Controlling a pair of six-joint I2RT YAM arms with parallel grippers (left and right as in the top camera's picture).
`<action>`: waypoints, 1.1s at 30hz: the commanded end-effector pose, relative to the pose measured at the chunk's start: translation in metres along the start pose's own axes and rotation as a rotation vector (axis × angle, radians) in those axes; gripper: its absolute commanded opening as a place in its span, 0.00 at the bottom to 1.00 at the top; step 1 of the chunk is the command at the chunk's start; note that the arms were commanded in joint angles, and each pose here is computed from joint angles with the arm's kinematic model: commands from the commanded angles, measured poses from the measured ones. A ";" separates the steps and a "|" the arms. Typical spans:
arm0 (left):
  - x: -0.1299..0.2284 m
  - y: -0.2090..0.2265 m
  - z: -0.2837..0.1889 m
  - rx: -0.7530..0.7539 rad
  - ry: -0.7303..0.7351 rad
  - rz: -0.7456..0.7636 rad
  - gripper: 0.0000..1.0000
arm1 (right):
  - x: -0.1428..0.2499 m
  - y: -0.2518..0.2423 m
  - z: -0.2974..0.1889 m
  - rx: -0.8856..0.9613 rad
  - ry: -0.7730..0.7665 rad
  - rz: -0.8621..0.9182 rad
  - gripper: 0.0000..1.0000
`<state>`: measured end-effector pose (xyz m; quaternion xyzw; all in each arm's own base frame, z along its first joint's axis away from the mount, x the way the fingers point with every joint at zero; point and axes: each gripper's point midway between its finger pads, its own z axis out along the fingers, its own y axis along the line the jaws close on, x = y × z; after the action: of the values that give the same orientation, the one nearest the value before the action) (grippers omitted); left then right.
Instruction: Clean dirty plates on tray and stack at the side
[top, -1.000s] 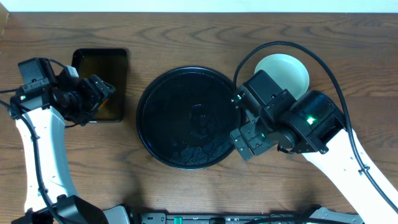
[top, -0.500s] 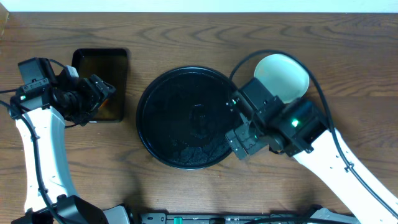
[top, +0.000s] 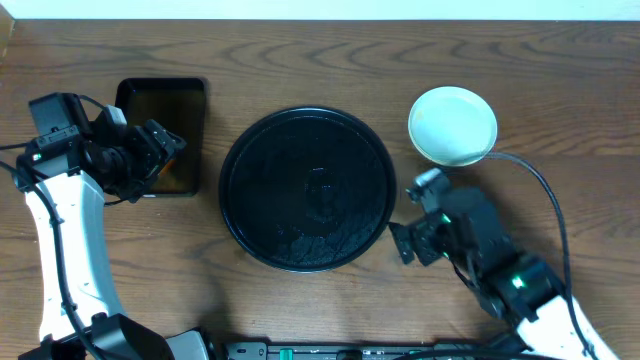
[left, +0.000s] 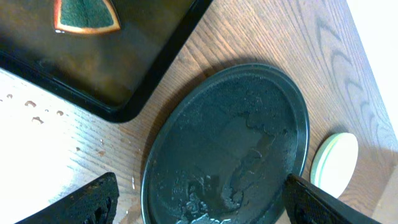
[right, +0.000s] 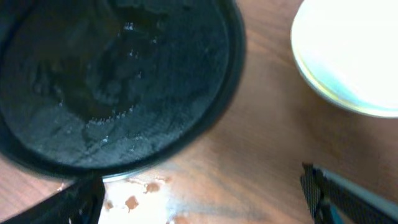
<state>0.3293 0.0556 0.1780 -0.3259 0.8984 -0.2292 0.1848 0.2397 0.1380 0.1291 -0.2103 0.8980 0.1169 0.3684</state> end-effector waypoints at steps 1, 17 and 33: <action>0.002 0.001 0.001 0.003 0.011 -0.004 0.85 | 0.019 -0.005 0.002 -0.038 -0.074 0.012 0.99; 0.002 0.001 0.001 0.003 0.011 -0.004 0.85 | 0.028 -0.043 -0.017 0.062 -0.504 0.065 0.99; 0.002 0.001 0.001 0.003 0.011 -0.004 0.85 | 0.004 -0.093 -0.062 0.312 -0.707 0.049 0.99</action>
<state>0.3292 0.0557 0.1779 -0.3260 0.8985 -0.2288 0.1846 0.2403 0.0397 0.1610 -0.0708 0.7377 0.0824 0.6664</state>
